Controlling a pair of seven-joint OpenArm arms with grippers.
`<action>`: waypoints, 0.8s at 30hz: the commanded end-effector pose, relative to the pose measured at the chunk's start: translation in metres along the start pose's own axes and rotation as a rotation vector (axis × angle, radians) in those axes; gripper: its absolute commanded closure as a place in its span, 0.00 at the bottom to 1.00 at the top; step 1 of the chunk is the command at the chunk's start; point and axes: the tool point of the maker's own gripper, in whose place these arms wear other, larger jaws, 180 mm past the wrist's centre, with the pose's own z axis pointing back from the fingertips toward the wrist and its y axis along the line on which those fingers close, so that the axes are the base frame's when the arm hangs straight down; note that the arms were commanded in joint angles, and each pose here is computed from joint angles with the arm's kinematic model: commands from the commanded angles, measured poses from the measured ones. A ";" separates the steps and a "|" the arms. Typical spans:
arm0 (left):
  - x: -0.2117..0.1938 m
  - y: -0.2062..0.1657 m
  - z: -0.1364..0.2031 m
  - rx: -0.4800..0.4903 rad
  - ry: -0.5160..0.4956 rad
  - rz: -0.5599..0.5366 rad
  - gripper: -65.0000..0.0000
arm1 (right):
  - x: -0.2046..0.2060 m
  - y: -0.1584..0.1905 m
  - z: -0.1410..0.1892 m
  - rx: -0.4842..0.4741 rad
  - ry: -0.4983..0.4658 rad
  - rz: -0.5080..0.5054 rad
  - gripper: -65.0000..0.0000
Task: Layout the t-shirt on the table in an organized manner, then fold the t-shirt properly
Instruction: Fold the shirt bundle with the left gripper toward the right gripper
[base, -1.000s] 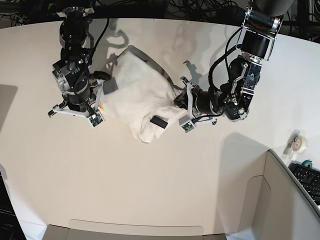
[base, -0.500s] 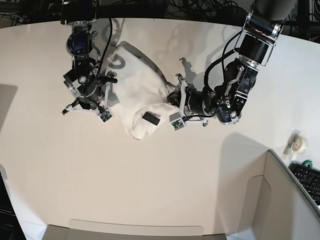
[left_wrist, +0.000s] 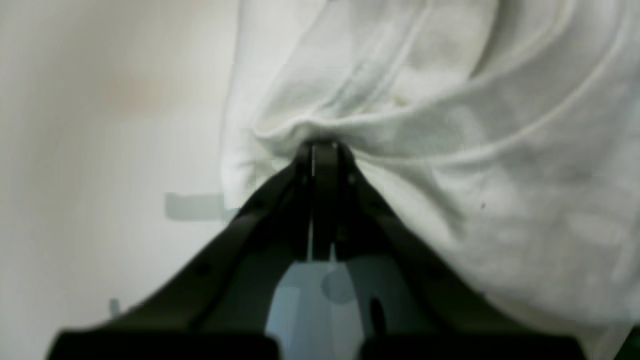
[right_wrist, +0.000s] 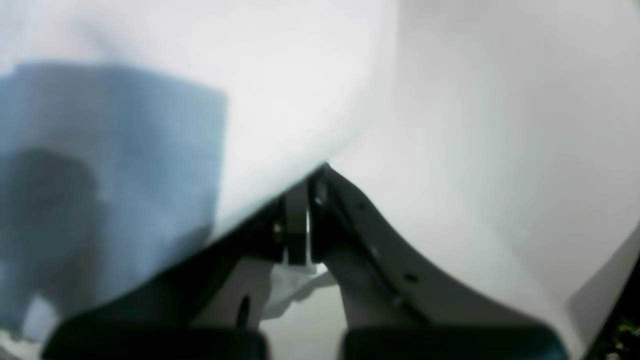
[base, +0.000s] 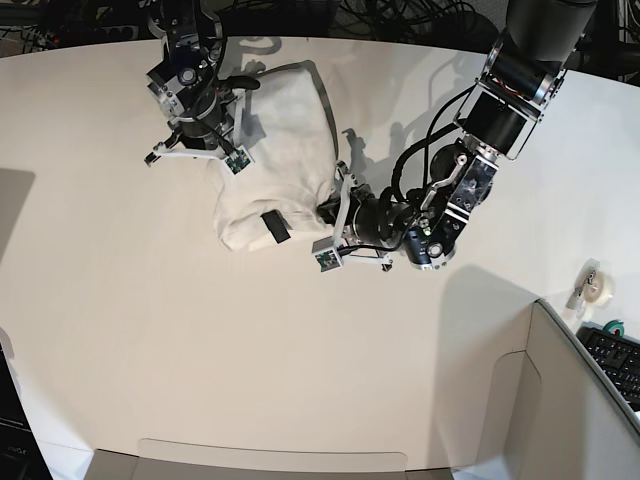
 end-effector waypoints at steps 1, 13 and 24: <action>0.012 0.001 0.002 0.003 -0.021 -0.029 1.00 | 0.001 0.009 0.003 0.030 -0.009 -0.004 1.00; 0.056 -0.003 0.004 0.003 -0.075 -0.138 1.00 | -0.015 0.039 0.006 0.094 0.030 -0.043 1.00; 0.072 0.016 0.035 0.081 -0.096 -0.181 0.86 | -0.020 0.016 0.011 0.034 0.036 -0.108 1.00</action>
